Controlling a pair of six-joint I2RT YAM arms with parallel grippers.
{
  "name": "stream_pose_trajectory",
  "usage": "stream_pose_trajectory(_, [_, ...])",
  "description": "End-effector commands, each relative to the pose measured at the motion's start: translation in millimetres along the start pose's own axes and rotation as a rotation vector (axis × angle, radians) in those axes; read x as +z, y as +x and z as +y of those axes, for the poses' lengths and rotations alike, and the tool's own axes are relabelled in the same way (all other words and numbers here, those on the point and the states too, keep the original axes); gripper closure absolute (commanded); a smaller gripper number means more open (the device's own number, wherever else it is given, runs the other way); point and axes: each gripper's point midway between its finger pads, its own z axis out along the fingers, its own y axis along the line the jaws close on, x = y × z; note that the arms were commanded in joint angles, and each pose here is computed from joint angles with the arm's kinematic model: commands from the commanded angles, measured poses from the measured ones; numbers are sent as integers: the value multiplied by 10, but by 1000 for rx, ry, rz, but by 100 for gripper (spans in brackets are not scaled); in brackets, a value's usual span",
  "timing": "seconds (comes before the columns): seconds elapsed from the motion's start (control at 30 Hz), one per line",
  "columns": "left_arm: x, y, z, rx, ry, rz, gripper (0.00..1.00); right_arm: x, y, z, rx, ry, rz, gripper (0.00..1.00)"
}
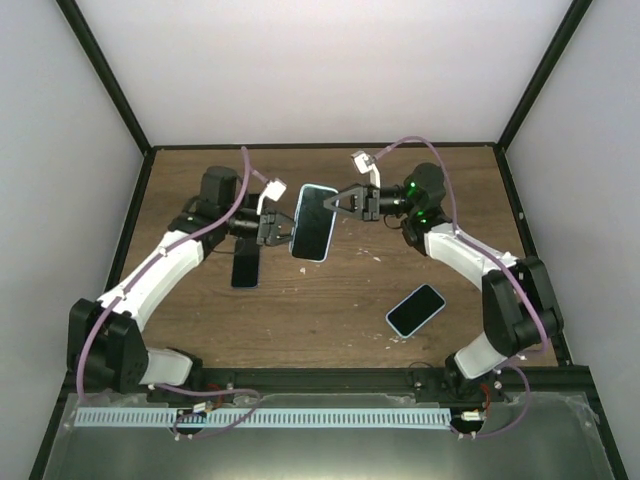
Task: Take the phone out of the phone case
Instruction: Remove the phone case from the phone.
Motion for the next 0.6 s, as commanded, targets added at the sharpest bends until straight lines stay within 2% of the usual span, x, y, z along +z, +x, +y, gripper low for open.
stream_pose_trajectory(0.0, [56,-455,-161,114,48,-83,84,272,442,165,48,-152,171,99])
stream_pose_trajectory(0.17, [-25,-458,-78,10,92,-127,100,276,273,109,13,-117,169,99])
stream_pose_trajectory(0.2, [-57,-484,-54,-7,99,-143,100,265,236,50,9,-91,163,98])
stream_pose_trajectory(0.4, [-212,-517,157,-116,82,-171,100,114,-77,-187,-24,23,114,76])
stream_pose_trajectory(0.57, [-298,-529,324,-198,61,-193,100,-89,-447,-289,-112,134,37,48])
